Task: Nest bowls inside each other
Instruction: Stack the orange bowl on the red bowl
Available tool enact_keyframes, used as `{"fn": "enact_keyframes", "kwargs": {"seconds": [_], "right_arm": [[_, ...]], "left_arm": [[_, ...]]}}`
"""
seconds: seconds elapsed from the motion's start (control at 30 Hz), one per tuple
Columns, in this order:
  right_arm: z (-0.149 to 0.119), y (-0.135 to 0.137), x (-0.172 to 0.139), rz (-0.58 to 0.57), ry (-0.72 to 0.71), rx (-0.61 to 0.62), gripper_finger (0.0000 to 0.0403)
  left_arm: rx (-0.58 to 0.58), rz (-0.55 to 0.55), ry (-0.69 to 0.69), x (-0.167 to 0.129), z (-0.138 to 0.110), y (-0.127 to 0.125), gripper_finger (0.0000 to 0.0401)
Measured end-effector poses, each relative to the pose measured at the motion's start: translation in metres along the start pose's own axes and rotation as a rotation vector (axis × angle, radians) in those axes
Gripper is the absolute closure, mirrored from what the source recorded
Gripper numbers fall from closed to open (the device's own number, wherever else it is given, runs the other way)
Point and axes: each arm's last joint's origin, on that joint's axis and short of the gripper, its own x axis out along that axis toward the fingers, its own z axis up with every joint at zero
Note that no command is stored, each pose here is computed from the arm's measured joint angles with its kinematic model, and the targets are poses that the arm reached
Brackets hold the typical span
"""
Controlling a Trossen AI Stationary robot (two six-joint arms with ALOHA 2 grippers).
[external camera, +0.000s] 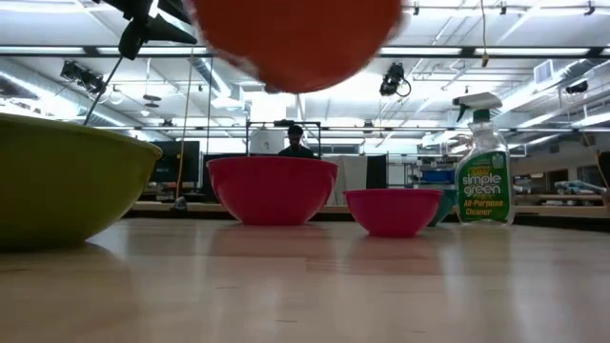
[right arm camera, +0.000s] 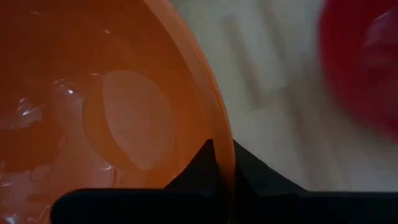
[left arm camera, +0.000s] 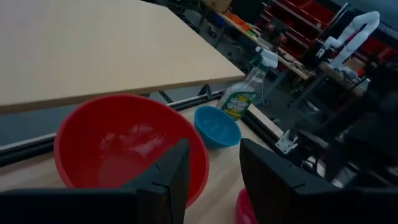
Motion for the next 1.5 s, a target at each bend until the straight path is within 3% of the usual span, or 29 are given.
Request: {"fn": "enact_keyframes", "kwargs": {"seconds": [0.23,0.47,0.57,0.73,1.13,1.5], "right_arm": [[0.041,-0.049,-0.004,-0.082,-0.111,0.182,0.0379],[0.057,-0.113,-0.028,-0.179,-0.245,0.308,0.0379],[0.063,-0.144,-0.033,-0.232,-0.317,0.352,0.0377],[0.069,-0.185,-0.015,-0.305,-0.385,0.366,0.0377],[0.046,-0.236,0.059,-0.433,-0.194,0.303,0.0377],[0.033,-0.256,0.083,-0.404,-0.115,0.312,0.034]], "left_arm": [[-0.01,-0.017,-0.015,-0.003,0.002,0.0,0.0259],[0.007,-0.032,-0.021,-0.006,0.003,0.0,0.0259],[0.018,0.0,-0.03,-0.003,0.003,0.001,0.0259],[0.029,0.085,-0.037,0.009,0.0,0.0,0.0259],[0.02,0.154,0.021,0.037,-0.012,-0.004,0.0259],[0.014,0.157,0.018,0.038,-0.012,-0.004,0.0259]]}}
